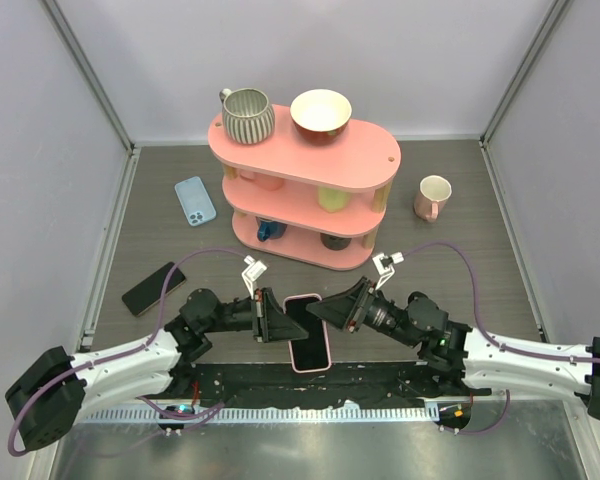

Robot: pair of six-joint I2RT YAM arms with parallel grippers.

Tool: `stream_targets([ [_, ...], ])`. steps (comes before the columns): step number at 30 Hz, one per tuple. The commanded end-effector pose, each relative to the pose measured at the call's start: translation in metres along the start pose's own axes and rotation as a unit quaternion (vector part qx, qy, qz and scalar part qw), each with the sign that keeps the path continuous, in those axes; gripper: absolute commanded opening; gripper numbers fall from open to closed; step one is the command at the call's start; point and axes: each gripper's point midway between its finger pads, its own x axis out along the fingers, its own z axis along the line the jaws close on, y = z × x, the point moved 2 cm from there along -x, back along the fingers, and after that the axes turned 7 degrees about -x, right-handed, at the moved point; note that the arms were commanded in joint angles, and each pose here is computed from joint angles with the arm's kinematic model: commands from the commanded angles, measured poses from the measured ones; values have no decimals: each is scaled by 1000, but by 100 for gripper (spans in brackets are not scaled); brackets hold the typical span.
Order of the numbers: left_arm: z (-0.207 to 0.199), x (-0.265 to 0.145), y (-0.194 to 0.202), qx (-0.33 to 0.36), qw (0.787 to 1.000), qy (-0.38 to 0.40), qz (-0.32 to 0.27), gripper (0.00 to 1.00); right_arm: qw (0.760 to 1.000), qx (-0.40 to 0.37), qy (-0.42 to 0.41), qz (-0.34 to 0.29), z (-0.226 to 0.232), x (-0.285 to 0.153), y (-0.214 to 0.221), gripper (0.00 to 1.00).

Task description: Put the phone into the phone case

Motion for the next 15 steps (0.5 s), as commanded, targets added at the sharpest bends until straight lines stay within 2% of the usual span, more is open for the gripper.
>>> stream_targets([
  [1, 8, -1, -6, 7, 1000, -13, -23, 0, 994, 63, -46, -72, 41, -2, -43, 56],
  [3, 8, -1, -5, 9, 1000, -12, -21, 0, 994, 66, -44, -80, 44, -2, -49, 55],
  [9, 7, 0, -5, 13, 1000, -10, -17, 0, 997, 50, -17, -55, 34, 5, -38, 40],
  [11, 7, 0, -4, 12, 1000, -9, -15, 0, 997, 50, -26, -54, 34, 7, -35, 25],
  [12, 8, 0, -4, 8, 1000, -12, -13, 0, 997, 45, -32, -52, 35, 8, -34, 14],
  [15, 10, 1, -3, 1, 1000, -16, -12, 2, 998, 31, -43, -40, 39, 11, -30, 2],
])
